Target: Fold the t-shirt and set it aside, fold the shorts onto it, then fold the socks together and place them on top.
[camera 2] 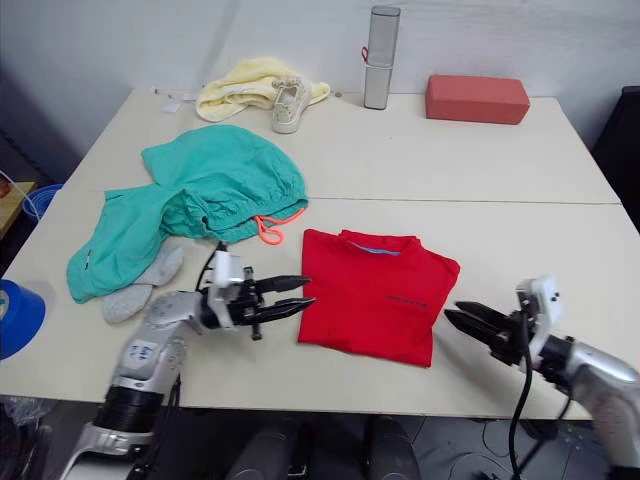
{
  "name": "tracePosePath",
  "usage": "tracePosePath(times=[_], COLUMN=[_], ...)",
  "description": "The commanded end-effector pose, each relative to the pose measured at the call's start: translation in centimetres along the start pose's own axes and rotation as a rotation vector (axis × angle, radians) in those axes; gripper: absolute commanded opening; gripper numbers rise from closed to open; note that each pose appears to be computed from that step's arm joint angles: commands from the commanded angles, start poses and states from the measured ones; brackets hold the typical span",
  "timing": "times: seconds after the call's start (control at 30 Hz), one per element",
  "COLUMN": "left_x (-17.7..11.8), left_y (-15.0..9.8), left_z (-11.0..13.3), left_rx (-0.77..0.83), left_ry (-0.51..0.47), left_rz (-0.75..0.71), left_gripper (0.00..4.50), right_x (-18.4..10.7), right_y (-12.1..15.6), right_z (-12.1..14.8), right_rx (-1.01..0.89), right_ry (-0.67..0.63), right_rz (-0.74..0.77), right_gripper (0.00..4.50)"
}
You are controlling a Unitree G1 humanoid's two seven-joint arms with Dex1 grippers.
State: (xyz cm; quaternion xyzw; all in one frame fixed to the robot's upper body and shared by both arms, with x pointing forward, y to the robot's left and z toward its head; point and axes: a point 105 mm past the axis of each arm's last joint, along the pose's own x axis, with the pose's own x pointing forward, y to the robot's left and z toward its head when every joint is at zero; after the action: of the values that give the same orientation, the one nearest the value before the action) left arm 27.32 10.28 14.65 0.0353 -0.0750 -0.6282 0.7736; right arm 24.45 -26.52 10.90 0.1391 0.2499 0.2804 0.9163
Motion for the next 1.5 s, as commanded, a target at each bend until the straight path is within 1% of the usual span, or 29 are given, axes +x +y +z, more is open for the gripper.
tracePosePath(times=[0.03,0.1,0.13,0.17,0.2,0.33,0.43,0.6,0.73,0.93,1.0,1.07,1.1,1.17,1.27,1.4,1.43,1.5], left_x=[-1.1,-1.5,-1.9,-2.4,-2.6,-2.6,-2.3,-2.1,-1.9,-1.7,-1.7,-1.6,-1.6,-1.5,-1.6,-1.7,-1.7,-1.6], left_y=[-0.5,-0.8,-1.3,-2.0,-2.6,-2.7,-2.6,-2.4,-2.5,-2.2,-2.1,-1.9,-1.9,-1.8,-1.7,-1.6,-1.6,-1.5], left_z=[1.6,1.8,1.8,1.9,2.0,2.3,2.6,2.8,2.9,3.2,3.3,3.3,3.3,3.4,3.4,3.4,3.3,3.3], left_rx=[0.056,0.060,0.042,0.026,0.015,-0.011,-0.016,-0.006,-0.002,0.005,0.011,0.016,0.019,0.022,0.028,0.035,0.036,0.037], left_ry=[-0.003,0.007,0.017,0.012,0.008,-0.016,-0.030,-0.039,-0.046,-0.049,-0.048,-0.046,-0.047,-0.047,-0.048,-0.047,-0.049,-0.051], left_rz=[-0.012,-0.023,-0.054,-0.099,-0.131,-0.141,-0.142,-0.124,-0.122,-0.110,-0.102,-0.096,-0.093,-0.092,-0.090,-0.086,-0.084,-0.082], left_gripper=[3.20,3.83,4.16,4.46,4.46,4.46,4.46,4.46,4.46,4.46,4.50,4.50,4.50,4.50,4.50,4.50,4.50,4.50], right_x=[-0.9,-0.9,-0.7,-0.2,0.1,2.5,4.5,7.1,9.2,10.8,11.2,11.7,12.0,12.3,12.0,10.5,10.0,9.2], right_y=[-0.3,-0.5,-0.4,-0.3,-0.2,0.6,2.1,5.0,6.3,7.7,8.1,8.2,8.0,7.6,7.5,5.8,5.2,4.4], right_z=[0.0,-0.5,-1.0,-1.4,-1.7,-1.6,-2.1,-2.4,-3.1,-4.0,-4.2,-4.3,-4.3,-4.2,-3.7,-1.8,-1.3,-0.6], right_rx=[0.206,0.283,0.331,0.388,0.427,0.522,0.524,0.500,0.474,0.427,0.411,0.404,0.410,0.416,0.399,0.368,0.364,0.361], right_ry=[0.078,0.130,0.165,0.204,0.232,0.265,0.333,0.395,0.439,0.486,0.489,0.483,0.471,0.455,0.444,0.396,0.384,0.369], right_rz=[-0.025,-0.027,-0.017,0.002,0.013,0.081,0.146,0.271,0.281,0.280,0.275,0.254,0.235,0.201,0.201,0.158,0.139,0.111], right_gripper=[3.37,4.05,4.42,4.50,4.50,4.50,4.50,4.50,4.50,4.50,4.11,3.42,3.25,2.61,1.60,0.19,0.04,0.04])
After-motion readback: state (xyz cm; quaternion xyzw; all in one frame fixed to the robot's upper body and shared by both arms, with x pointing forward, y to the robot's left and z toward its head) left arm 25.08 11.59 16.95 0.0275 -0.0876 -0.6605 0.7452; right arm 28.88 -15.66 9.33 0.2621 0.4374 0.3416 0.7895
